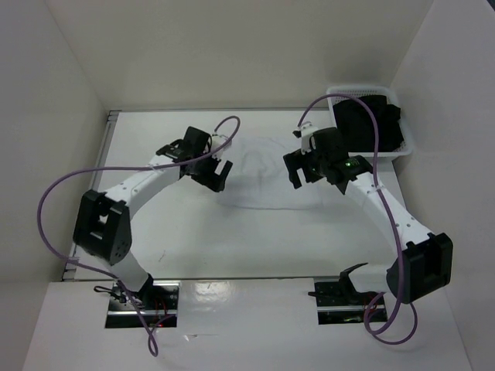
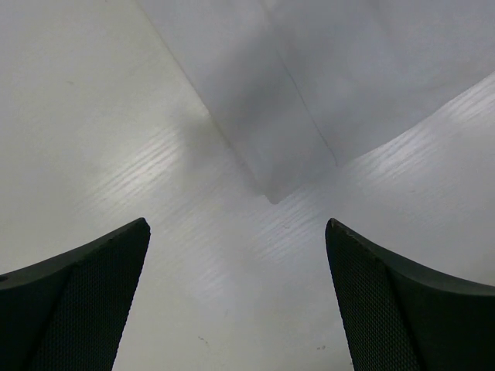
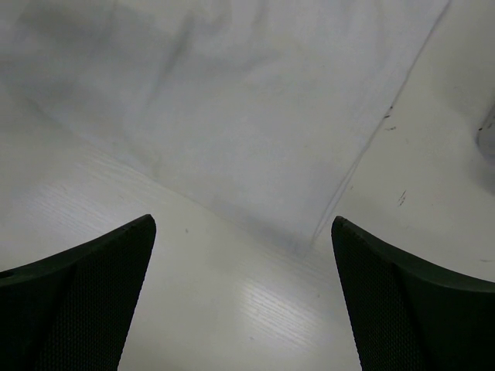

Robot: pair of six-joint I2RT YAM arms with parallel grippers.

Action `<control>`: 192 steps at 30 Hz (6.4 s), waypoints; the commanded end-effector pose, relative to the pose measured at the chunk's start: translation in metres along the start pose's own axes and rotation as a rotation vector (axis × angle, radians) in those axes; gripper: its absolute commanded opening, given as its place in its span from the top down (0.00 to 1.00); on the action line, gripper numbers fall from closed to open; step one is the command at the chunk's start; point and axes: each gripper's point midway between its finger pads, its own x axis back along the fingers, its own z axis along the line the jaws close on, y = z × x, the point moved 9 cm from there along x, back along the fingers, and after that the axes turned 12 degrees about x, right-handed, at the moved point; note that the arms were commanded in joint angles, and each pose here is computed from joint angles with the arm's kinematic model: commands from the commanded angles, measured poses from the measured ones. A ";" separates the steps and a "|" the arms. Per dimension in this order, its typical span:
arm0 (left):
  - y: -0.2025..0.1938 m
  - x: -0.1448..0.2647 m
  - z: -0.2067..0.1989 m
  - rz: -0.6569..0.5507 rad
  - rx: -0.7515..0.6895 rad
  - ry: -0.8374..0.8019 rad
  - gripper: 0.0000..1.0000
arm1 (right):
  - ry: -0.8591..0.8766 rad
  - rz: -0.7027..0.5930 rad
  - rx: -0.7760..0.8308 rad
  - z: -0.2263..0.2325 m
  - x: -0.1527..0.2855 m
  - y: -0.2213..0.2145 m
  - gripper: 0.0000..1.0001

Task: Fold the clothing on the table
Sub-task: Flatten the skirt out, then fold the skirt

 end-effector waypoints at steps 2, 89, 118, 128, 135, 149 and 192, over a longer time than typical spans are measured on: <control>0.048 0.101 -0.008 -0.416 0.052 0.003 0.00 | -0.039 -0.060 0.010 -0.007 0.004 0.004 0.02; 0.001 -0.109 -0.038 0.031 0.168 0.071 0.01 | -0.140 0.259 -0.101 -0.115 -0.251 0.022 0.02; 0.007 -0.111 0.010 0.140 0.133 0.133 0.01 | -0.112 0.525 0.004 -0.059 -0.172 -0.064 0.00; 0.083 -0.104 0.033 0.027 0.077 0.143 0.01 | 0.163 0.469 0.299 0.060 -0.112 -0.032 0.00; 0.122 -0.128 0.037 0.010 0.056 0.160 0.01 | 0.333 0.461 0.420 0.121 -0.105 -0.028 0.00; 0.111 -0.024 0.029 -0.076 0.150 0.244 0.01 | 0.196 0.261 0.398 0.074 -0.076 0.009 0.00; 0.026 -0.089 0.137 0.084 0.597 -0.123 0.75 | 0.075 0.227 0.217 0.012 -0.127 0.025 0.13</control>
